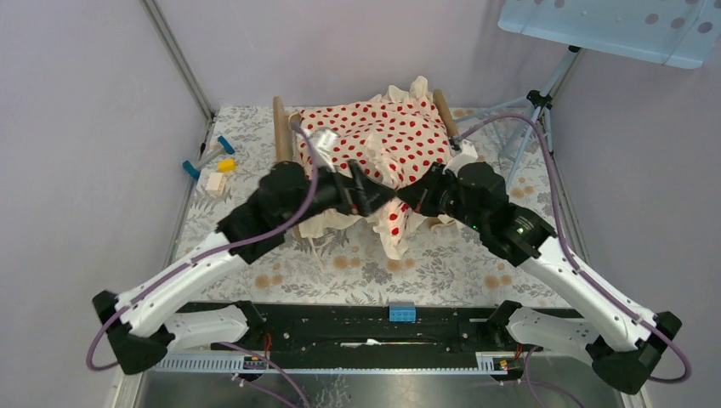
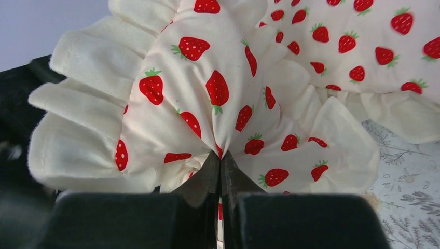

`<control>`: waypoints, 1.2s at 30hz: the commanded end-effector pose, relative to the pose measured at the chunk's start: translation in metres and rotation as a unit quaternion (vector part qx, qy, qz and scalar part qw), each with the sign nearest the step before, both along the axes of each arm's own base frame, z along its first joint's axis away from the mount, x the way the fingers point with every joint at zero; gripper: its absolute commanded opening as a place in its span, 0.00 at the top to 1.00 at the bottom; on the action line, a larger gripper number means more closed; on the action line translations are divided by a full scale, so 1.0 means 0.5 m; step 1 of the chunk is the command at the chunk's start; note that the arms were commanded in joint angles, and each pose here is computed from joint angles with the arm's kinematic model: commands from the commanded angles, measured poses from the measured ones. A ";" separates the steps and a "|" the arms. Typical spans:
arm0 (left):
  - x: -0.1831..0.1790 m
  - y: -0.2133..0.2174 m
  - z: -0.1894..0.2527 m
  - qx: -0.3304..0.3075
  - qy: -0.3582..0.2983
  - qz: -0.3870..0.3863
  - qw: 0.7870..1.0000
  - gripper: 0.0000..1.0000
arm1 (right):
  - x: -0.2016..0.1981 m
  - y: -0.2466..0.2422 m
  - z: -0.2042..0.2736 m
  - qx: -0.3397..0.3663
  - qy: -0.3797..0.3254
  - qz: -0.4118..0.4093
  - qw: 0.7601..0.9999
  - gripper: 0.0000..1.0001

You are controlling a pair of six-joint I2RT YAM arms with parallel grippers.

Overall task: Set up the pet bed
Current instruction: Place the pillow on the mattress.

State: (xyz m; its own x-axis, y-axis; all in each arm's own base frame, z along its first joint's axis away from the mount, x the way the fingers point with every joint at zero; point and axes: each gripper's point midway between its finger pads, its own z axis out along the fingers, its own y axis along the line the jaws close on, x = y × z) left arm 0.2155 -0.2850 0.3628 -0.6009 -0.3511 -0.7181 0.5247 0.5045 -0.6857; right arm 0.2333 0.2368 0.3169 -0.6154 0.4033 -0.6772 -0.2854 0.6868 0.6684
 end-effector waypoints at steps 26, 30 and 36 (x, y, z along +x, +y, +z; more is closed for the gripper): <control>0.075 -0.066 -0.001 0.056 -0.043 0.129 0.989 1.00 | -0.048 -0.016 0.045 0.004 -0.084 0.021 0.996 0.56; 0.028 -0.036 0.033 0.034 -0.104 0.087 0.990 1.00 | -0.071 -0.101 0.058 -0.026 -0.142 -0.019 0.989 0.37; -0.094 -0.014 0.082 -0.003 -0.187 -0.044 0.981 1.00 | -0.126 -0.151 0.059 -0.052 -0.242 0.014 0.969 0.24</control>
